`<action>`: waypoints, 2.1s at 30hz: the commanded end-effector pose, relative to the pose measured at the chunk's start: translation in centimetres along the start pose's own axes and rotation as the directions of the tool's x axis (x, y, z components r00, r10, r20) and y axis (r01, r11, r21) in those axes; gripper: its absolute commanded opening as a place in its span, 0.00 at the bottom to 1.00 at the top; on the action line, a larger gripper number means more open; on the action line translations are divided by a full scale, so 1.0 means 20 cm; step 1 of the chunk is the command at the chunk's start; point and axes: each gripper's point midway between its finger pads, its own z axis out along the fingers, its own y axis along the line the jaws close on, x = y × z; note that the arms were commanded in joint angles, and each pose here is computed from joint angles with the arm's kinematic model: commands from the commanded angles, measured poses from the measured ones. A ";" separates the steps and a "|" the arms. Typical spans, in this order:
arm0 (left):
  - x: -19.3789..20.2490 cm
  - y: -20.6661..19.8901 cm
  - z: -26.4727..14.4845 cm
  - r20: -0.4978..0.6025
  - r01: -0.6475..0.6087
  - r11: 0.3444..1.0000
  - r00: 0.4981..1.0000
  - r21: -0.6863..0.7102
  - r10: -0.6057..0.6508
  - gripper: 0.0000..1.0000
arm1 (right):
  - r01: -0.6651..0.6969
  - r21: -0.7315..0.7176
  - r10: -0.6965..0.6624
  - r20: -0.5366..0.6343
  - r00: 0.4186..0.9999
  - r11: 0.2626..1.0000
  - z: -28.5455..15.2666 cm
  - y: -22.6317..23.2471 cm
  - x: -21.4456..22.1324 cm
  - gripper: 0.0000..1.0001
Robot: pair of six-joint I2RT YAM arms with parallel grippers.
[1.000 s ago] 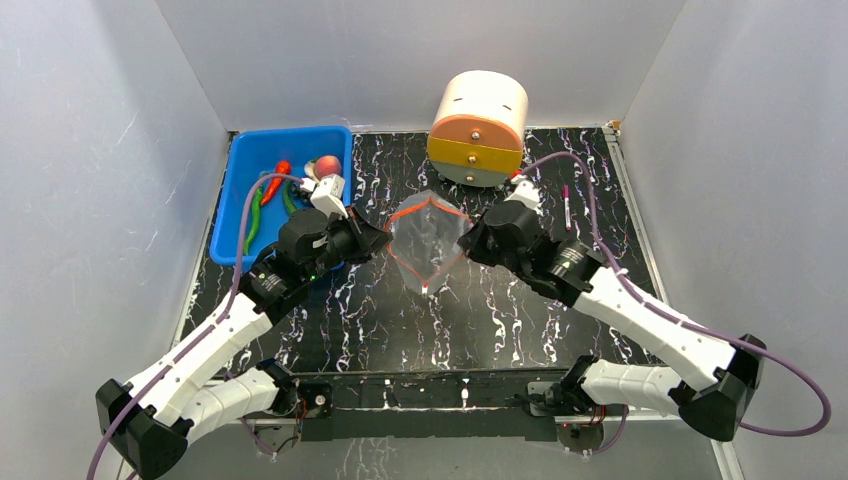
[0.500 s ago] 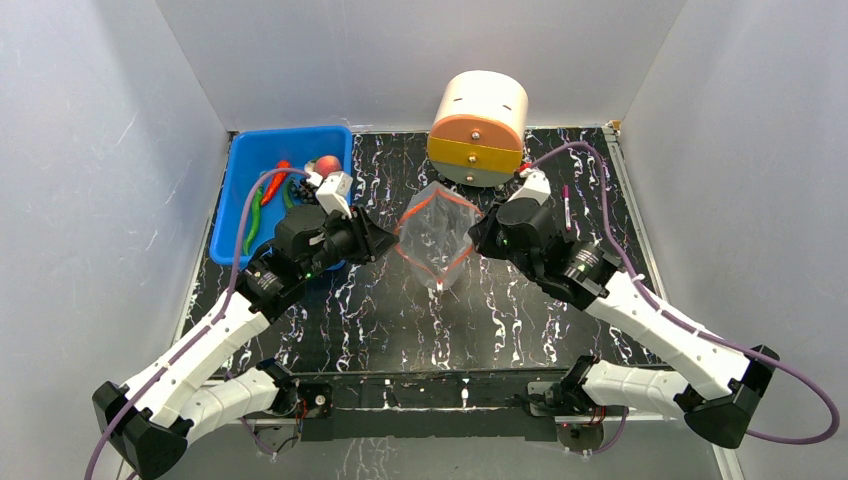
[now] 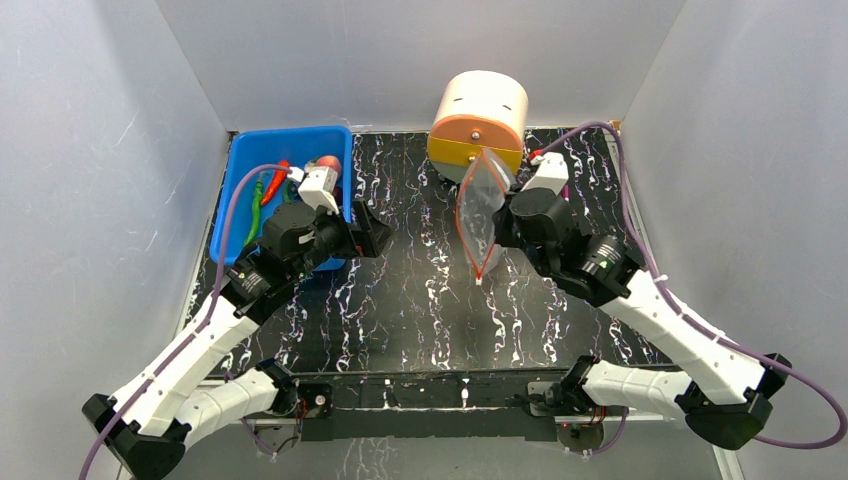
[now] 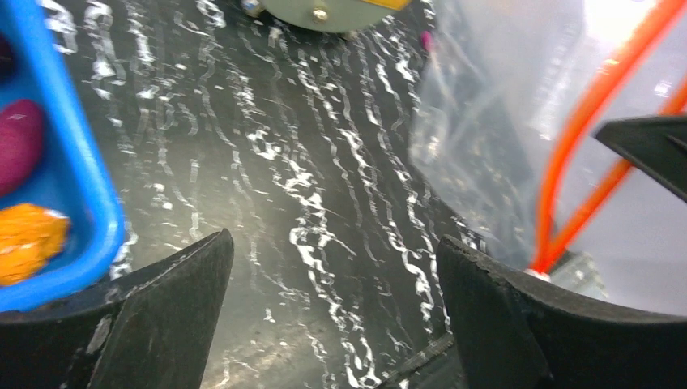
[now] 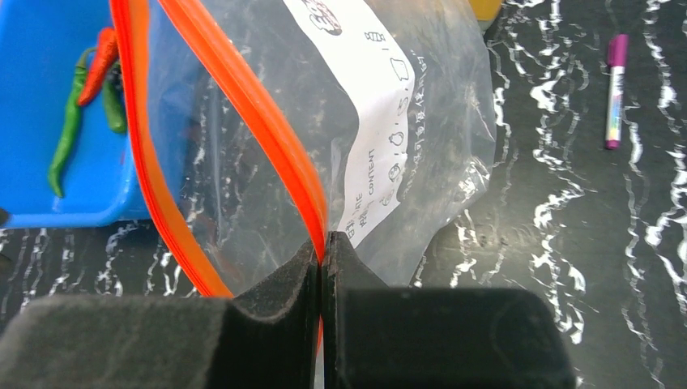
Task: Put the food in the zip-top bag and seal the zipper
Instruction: Open the zipper of the food storage bag, then pick up the fake fruit from the bin.
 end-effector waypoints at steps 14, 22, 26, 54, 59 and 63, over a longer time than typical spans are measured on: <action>-0.17 0.54 0.25 -0.077 0.001 0.931 0.996 -0.366 -0.032 0.85 | -0.009 -0.243 -0.037 -0.182 0.983 0.970 0.20 0.28 0.38 0.00; -0.18 0.80 0.40 -0.043 0.147 0.910 0.983 -0.388 -0.177 0.61 | -0.056 -0.328 0.013 -0.131 0.991 0.943 0.15 0.34 0.30 0.00; -0.19 0.98 0.45 -0.005 0.201 0.876 0.974 -0.439 -0.225 0.53 | -0.065 -0.315 0.039 -0.086 0.995 0.947 0.13 0.32 0.26 0.00; -0.02 1.28 1.03 -0.121 0.234 0.920 0.951 -0.314 -0.283 0.53 | -0.022 -0.242 0.008 -0.059 0.998 0.970 0.13 0.29 0.14 0.00; 0.02 1.29 1.08 -0.153 0.231 0.929 0.947 -0.289 -0.283 0.56 | -0.020 -0.240 0.007 -0.056 0.998 0.971 0.14 0.30 0.13 0.00; 0.01 1.30 1.11 -0.154 0.225 0.930 0.948 -0.290 -0.277 0.55 | -0.019 -0.245 0.004 -0.063 0.998 0.969 0.14 0.30 0.14 0.00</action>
